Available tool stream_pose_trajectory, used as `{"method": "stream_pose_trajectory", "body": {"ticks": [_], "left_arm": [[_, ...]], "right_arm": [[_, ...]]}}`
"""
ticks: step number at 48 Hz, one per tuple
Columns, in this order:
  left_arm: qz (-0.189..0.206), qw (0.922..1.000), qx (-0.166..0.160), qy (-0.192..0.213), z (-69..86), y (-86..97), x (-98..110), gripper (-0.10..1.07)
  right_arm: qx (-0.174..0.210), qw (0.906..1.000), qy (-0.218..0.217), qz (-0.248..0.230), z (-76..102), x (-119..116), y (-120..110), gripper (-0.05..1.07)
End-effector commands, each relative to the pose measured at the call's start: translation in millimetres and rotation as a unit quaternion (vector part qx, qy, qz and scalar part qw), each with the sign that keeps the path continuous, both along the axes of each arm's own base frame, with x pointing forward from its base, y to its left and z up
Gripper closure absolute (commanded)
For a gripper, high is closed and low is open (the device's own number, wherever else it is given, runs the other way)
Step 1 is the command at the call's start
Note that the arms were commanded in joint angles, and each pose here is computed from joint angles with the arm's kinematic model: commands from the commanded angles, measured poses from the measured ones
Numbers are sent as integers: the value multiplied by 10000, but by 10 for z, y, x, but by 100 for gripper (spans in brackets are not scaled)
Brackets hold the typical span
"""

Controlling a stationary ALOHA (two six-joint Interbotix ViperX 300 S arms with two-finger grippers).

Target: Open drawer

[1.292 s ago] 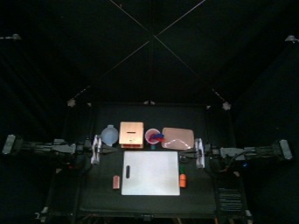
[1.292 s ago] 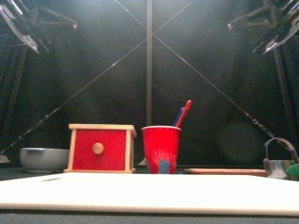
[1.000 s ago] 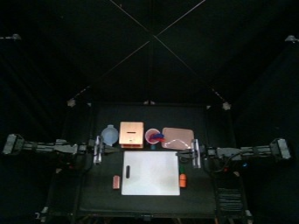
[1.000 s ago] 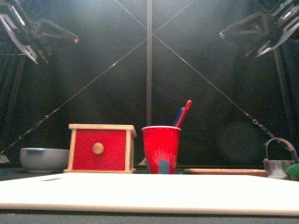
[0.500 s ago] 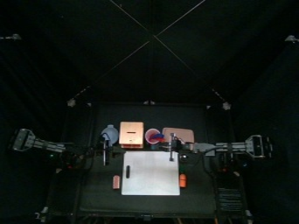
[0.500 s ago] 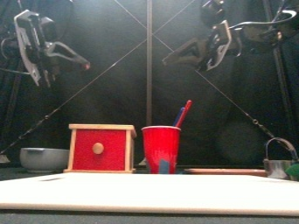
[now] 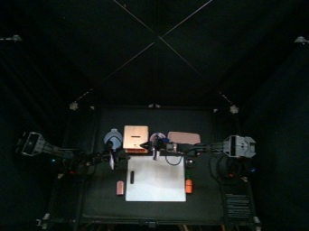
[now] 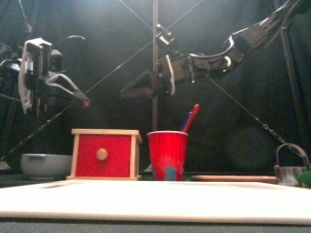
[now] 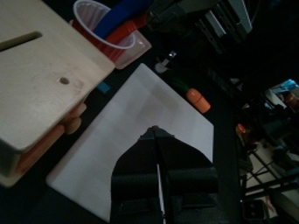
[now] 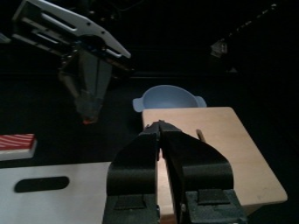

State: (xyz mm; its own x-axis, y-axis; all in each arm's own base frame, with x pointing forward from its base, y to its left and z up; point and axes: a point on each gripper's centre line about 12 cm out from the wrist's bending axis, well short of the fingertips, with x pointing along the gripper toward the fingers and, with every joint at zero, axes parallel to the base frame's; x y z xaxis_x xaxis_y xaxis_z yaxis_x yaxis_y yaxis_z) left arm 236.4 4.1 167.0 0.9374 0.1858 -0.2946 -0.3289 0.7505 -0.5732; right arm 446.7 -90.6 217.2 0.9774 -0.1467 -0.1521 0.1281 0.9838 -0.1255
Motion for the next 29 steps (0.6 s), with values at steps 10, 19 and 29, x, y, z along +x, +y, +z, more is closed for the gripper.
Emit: {"method": "stream_pose_trajectory", "body": {"ticks": [10,19,29], "left_arm": [[340,9991,-208,125,-199,37,132,92],[514,9972,-389,366,-340,50,227,92],[825,9936,-511,581,-465,105,315,92]], "right_arm": [[-31,9994,-165,-311,-9,252,-369,99],[-13,9990,-138,-435,-106,354,-521,99],[-51,9988,-153,-454,-151,458,-591,99]]}}
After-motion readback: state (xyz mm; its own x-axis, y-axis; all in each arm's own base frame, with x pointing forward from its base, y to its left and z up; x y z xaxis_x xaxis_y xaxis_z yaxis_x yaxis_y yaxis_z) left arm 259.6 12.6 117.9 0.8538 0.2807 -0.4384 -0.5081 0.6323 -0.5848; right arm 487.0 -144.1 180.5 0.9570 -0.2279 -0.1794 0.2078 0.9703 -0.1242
